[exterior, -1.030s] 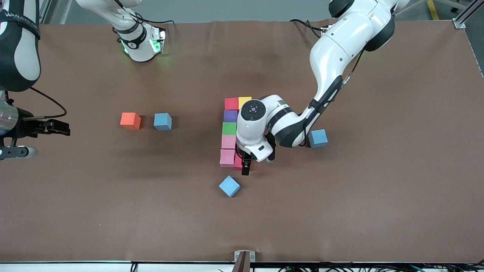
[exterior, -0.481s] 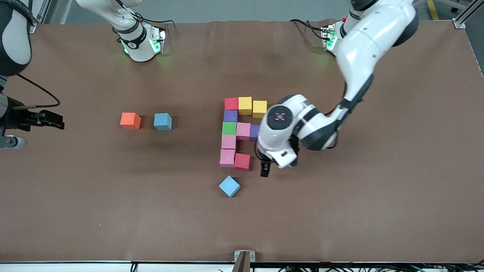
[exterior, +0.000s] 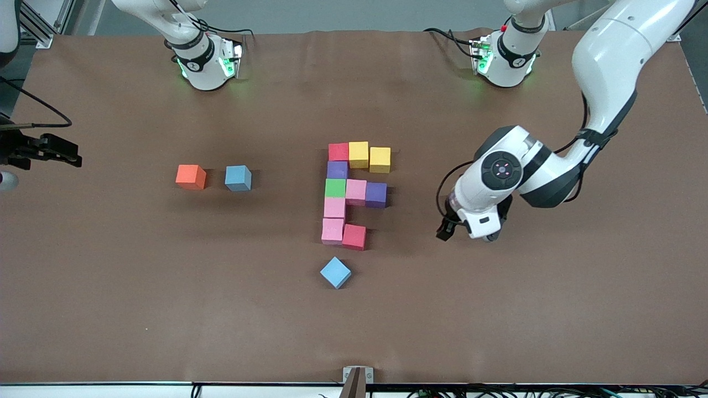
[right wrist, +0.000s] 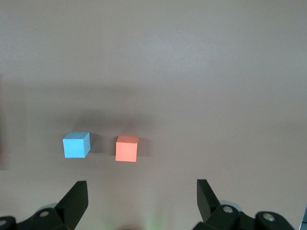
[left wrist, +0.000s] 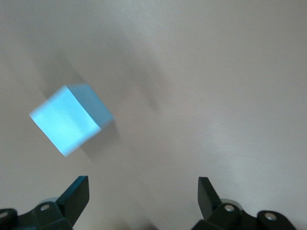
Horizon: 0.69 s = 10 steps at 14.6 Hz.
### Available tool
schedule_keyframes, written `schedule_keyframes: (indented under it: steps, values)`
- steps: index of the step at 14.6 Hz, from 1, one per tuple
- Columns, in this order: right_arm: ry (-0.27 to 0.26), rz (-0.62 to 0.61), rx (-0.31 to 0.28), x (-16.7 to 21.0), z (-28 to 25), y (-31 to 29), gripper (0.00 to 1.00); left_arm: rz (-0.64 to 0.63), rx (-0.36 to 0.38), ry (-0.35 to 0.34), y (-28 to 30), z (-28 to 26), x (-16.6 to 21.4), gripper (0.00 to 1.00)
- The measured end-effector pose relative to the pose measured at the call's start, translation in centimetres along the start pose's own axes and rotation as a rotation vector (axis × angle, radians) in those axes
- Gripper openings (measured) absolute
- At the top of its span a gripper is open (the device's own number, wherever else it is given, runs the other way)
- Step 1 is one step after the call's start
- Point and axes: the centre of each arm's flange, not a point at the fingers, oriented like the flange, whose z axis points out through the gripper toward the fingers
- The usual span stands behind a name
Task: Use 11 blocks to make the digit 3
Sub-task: 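Reach the left gripper to the blue cube and grasp it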
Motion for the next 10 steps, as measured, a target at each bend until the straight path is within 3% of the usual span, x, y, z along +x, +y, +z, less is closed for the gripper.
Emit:
schedule_keyframes:
  steps: [5, 10]
  values:
    - [-0.008, -0.004, 0.009, -1.5, -1.1, -0.1, 1.0, 0.305, 0.025, 0.051, -6.0, 4.7, 0.4, 1.0]
    - [-0.006, -0.013, 0.01, -3.4, -3.0, -0.7, 1.0, 0.455, 0.056, 0.06, -8.8, 7.5, 0.2, 1.0]
